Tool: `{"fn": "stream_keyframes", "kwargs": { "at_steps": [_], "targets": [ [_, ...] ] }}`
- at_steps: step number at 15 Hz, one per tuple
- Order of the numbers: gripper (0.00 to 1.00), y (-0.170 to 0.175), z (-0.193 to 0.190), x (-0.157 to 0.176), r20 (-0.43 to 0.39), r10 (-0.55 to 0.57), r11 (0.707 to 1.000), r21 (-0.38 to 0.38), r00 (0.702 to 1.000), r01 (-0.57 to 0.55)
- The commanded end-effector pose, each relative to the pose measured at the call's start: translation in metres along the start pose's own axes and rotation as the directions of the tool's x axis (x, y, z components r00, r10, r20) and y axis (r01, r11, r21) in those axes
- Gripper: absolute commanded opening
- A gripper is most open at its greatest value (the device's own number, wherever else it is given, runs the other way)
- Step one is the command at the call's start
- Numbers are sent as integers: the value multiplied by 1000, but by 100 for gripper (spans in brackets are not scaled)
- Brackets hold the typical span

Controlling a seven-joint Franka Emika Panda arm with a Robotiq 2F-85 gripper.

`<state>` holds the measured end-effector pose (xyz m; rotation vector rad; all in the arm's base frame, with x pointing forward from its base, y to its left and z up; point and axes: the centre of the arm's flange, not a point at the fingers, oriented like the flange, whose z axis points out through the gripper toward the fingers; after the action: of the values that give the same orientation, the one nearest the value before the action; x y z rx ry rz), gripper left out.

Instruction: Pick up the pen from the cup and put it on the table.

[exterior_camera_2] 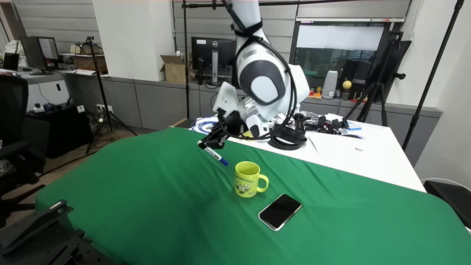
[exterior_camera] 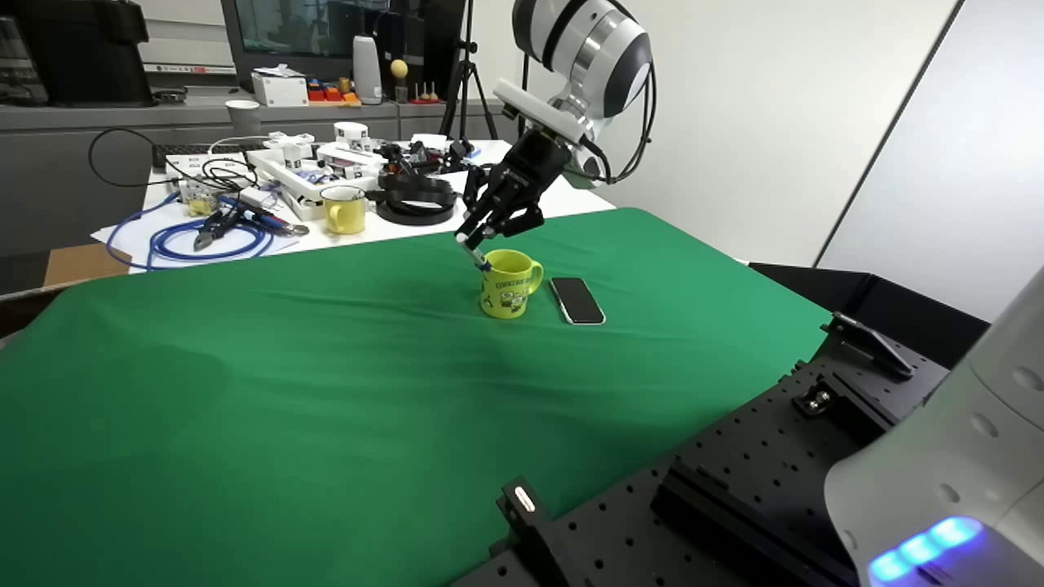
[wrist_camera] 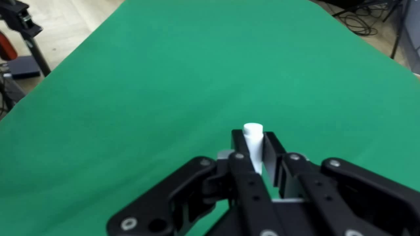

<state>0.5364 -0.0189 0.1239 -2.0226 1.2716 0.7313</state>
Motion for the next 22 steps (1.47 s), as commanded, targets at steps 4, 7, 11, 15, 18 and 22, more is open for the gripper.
{"fn": "stream_keyframes", "kwargs": {
  "at_steps": [4, 7, 11, 15, 18, 22],
  "targets": [
    [5, 46, 59, -13, -252, -268, 959, -158, 930, 233],
    [5, 54, 77, 5, -355, -386, 921, -203, 851, 333],
    [5, 64, 96, 24, -393, -427, 903, -228, 814, 363],
    [5, 75, 107, 34, -394, -444, 895, -236, 805, 378],
    [5, 80, 112, 39, -388, -442, 896, -237, 809, 376],
    [50, 74, 106, 27, -384, -435, 900, -217, 815, 378]
  ]
}}
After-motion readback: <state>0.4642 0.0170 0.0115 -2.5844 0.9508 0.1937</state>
